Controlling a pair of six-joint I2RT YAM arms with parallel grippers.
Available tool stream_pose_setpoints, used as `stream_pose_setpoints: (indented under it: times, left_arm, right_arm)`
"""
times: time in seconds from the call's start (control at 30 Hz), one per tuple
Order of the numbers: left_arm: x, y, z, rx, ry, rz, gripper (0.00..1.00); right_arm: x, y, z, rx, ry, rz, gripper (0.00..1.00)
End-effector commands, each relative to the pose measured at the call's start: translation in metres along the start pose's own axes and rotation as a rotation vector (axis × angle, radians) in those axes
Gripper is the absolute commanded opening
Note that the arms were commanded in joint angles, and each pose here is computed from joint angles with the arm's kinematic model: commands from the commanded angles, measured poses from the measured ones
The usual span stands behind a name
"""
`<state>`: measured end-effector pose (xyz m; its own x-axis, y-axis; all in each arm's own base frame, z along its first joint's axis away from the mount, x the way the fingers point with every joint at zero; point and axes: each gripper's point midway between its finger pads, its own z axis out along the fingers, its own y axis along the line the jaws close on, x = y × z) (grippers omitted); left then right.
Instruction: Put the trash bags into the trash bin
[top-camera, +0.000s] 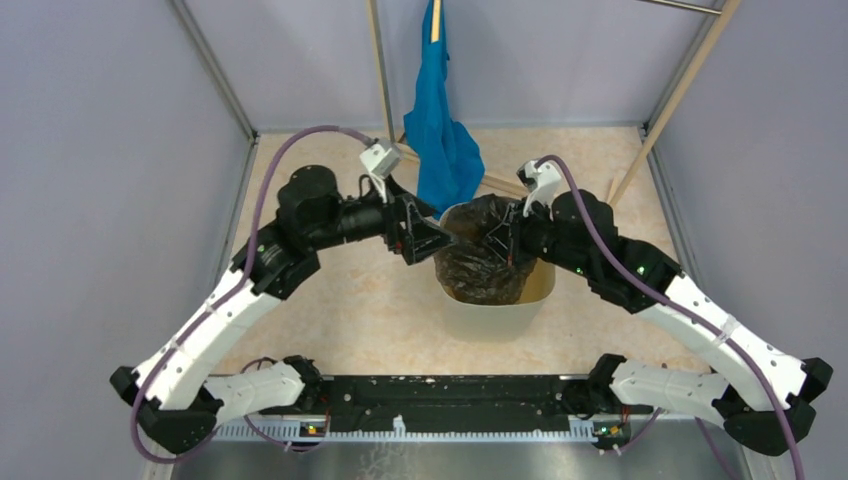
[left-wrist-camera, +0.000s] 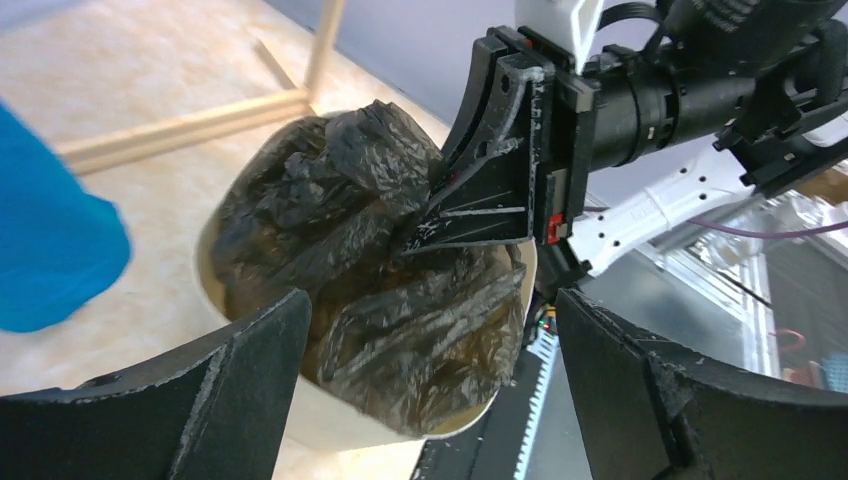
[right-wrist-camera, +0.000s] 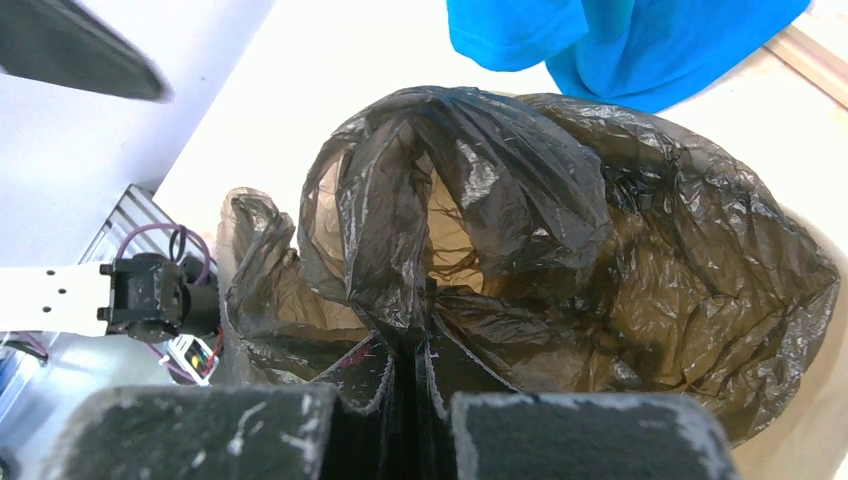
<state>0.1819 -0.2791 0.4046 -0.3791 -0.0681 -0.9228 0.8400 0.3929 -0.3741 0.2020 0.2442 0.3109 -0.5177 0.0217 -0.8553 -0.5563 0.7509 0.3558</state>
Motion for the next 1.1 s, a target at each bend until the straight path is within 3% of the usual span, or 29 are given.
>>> stream_pose_setpoints:
  times: [0.0,0.23,0.47,0.57,0.67,0.83,1.0,1.07]
  left_arm:
    - [0.005,-0.016,0.024,0.151,0.044,-0.064,0.99]
    - [0.021,0.000,0.046,0.105,0.129,-0.069,0.92]
    - [0.039,-0.014,0.053,0.148,0.185,-0.071,0.71]
    - [0.046,-0.017,0.051,0.146,0.198,-0.073,0.70]
    - [0.057,-0.015,0.051,0.116,0.228,-0.085,0.57]
    - [0.063,-0.014,0.047,0.075,0.232,-0.100,0.44]
    - [0.060,-0.017,0.043,0.059,0.210,-0.138,0.47]
    - [0.063,-0.017,0.043,0.060,0.218,-0.149,0.57]
  right_arm:
    - [-0.032,0.016,-0.015,-0.062,-0.092,0.006,0.00]
    - [-0.031,0.018,-0.016,-0.073,-0.085,0.008,0.00]
    - [-0.031,0.018,-0.012,-0.070,-0.083,0.005,0.00]
    - [-0.033,0.018,-0.013,-0.067,-0.090,0.005,0.00]
    - [-0.036,0.017,-0.014,-0.064,-0.099,0.007,0.00]
    - [-0.039,0.018,-0.015,-0.065,-0.108,0.007,0.00]
    - [-0.038,0.019,-0.014,-0.069,-0.105,0.012,0.00]
    - [-0.039,0.019,-0.014,-0.070,-0.107,0.012,0.00]
